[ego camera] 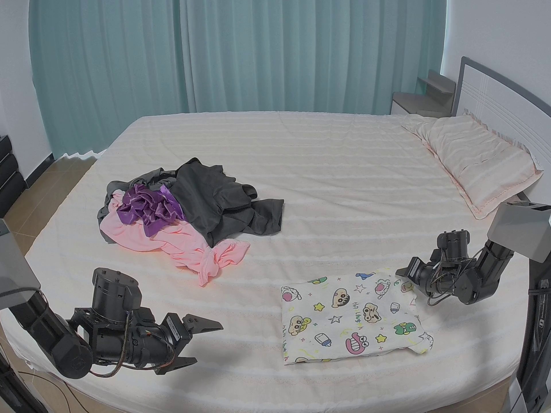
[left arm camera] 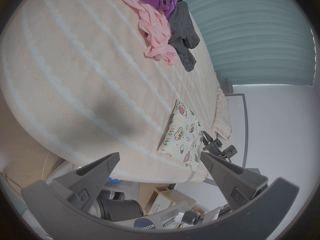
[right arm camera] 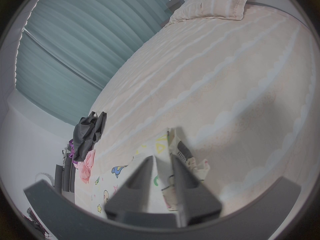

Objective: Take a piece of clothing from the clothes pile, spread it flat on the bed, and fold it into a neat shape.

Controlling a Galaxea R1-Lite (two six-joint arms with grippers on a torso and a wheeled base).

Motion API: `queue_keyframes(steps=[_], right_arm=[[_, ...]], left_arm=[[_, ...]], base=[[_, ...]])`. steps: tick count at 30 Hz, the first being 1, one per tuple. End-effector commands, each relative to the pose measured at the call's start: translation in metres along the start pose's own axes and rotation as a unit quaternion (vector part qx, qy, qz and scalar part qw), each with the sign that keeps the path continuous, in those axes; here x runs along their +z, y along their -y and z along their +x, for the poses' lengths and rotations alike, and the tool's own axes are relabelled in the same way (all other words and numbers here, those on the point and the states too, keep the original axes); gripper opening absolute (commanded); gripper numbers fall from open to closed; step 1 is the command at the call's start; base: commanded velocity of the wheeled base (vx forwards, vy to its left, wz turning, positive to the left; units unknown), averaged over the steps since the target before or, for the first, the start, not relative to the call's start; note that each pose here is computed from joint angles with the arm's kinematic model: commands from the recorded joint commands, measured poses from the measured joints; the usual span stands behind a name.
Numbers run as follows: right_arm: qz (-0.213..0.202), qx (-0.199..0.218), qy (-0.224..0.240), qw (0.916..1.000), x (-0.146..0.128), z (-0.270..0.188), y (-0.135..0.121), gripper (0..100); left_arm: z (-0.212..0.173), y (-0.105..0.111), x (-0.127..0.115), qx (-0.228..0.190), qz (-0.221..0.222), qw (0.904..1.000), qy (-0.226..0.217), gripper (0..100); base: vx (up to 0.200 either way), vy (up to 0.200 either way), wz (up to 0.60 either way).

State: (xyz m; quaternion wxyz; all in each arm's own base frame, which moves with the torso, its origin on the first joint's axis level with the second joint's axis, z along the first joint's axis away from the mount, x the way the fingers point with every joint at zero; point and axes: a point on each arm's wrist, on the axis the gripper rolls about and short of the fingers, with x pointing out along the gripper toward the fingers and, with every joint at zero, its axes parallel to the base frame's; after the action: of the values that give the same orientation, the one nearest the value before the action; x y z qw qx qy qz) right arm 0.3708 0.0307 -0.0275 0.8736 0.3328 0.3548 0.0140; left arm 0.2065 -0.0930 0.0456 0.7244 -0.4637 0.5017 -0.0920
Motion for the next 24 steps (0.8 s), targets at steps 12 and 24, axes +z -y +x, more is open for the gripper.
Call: queue_keyframes(steps=[12, 24], right_arm=[[0.018, -0.019, 0.018, 0.9995, 0.013, -0.006, 0.015, 0], [0.021, -0.020, 0.030, 0.9991, 0.019, -0.017, 0.014, 100]], left_arm=[[0.000, 0.000, -0.001, 0.000, 0.002, 1.0000, -0.001, 100], [0.002, -0.004, -0.003, -0.015, 0.009, 0.9998, 0.005, 100]], base=[[0.000, 0.000, 0.00], [0.000, 0.000, 0.00]])
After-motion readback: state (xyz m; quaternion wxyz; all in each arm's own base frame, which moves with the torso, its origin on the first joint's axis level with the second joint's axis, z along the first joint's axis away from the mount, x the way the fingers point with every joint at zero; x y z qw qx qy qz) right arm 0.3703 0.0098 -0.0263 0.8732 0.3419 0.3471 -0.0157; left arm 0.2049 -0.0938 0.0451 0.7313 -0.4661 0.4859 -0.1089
